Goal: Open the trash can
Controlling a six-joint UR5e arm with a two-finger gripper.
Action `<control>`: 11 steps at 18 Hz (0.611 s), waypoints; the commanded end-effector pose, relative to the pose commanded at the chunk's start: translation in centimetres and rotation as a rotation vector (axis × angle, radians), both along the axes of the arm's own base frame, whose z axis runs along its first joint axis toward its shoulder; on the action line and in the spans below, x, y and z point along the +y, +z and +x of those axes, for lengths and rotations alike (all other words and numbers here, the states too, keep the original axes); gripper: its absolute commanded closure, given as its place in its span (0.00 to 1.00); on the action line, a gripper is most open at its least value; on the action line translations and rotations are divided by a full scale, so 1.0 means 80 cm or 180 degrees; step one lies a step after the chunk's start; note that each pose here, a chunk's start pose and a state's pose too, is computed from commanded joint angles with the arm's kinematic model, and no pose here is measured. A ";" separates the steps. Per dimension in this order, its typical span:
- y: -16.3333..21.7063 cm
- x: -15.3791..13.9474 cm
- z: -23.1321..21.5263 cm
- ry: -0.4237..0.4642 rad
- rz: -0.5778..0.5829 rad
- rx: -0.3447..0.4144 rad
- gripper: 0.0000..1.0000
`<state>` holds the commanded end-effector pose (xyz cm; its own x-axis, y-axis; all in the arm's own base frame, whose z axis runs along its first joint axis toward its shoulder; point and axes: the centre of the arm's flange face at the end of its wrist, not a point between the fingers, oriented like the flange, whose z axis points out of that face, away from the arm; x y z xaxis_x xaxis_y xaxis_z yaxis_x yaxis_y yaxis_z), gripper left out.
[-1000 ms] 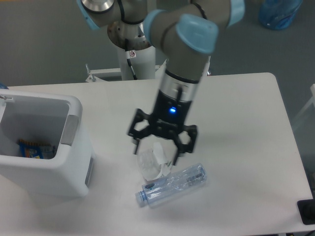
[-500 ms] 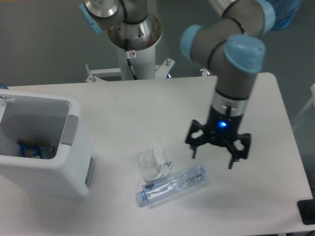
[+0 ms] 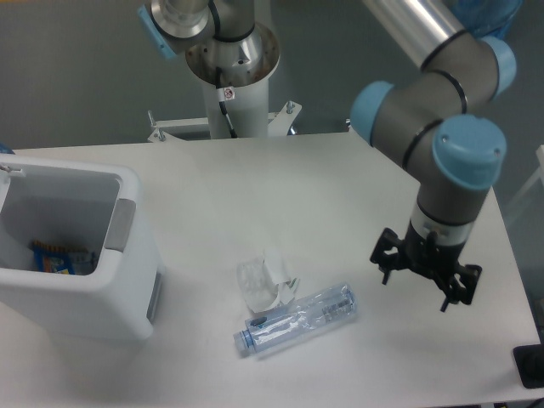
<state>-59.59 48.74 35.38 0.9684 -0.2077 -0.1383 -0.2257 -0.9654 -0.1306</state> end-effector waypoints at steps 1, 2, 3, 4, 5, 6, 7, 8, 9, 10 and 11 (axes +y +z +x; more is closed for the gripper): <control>0.003 0.000 -0.005 -0.0047 -0.0097 -0.0019 0.00; 0.005 -0.001 -0.007 -0.0041 -0.0161 -0.0035 0.00; 0.007 -0.001 -0.004 -0.0049 -0.0169 -0.0037 0.00; 0.006 0.000 -0.003 -0.0054 -0.0171 -0.0041 0.00; 0.006 0.000 -0.001 -0.0069 -0.0179 -0.0052 0.00; 0.005 0.001 0.001 -0.0079 -0.0182 -0.0056 0.00; 0.005 0.003 0.003 -0.0117 -0.0180 -0.0043 0.00; 0.001 0.002 0.007 -0.0223 -0.0199 -0.0047 0.00; -0.001 0.002 0.010 -0.0349 -0.0217 -0.0044 0.00; -0.003 -0.001 0.014 -0.0413 -0.0223 -0.0046 0.00; -0.005 -0.003 0.016 -0.0412 -0.0219 -0.0027 0.00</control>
<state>-58.30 48.51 34.97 0.9339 -0.3398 -0.1114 -0.3482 -0.9350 -0.0675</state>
